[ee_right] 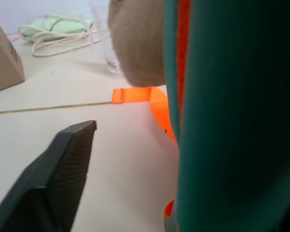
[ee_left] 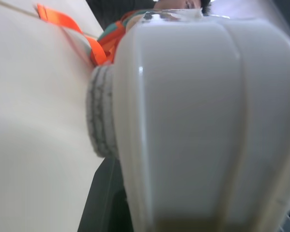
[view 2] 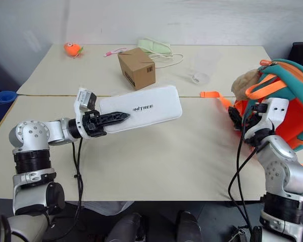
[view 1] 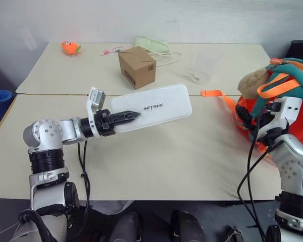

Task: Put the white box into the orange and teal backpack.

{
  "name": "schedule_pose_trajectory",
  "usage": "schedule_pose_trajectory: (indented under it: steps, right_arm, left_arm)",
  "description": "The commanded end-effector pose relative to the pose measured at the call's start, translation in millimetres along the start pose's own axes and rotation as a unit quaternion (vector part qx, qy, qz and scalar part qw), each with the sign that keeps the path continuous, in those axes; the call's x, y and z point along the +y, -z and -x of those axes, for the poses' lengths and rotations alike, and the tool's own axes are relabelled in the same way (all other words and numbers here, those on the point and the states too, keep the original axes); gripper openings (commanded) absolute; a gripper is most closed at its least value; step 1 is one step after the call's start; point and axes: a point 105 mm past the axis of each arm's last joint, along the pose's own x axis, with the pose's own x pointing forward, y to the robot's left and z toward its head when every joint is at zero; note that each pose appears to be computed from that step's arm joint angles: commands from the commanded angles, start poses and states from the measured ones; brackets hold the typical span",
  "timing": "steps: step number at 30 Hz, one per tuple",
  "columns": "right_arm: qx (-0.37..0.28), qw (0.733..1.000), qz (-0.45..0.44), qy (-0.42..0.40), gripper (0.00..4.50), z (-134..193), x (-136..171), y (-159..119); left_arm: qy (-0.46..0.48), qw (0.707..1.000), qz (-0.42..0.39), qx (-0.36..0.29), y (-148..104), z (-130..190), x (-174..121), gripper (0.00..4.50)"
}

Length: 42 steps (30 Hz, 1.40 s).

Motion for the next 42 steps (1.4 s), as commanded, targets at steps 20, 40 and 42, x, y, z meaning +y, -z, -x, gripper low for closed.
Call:
schedule_pose_trajectory:
  steps: [20,40,42]
  right_arm:
    - [0.095,0.778,0.007,-0.621,0.03,144,168,-42]
    - [0.197,0.811,0.018,-0.551,0.03,136,127,-22]
    - [0.198,0.808,0.016,-0.555,0.03,137,128,-22]
  left_arm:
    - [0.04,0.957,-0.276,-0.083,-55,2,-44,1.25]
    - [0.119,0.931,-0.345,-0.028,-53,31,-84,1.25]
    - [0.112,0.927,-0.358,-0.001,-41,24,-76,1.25]
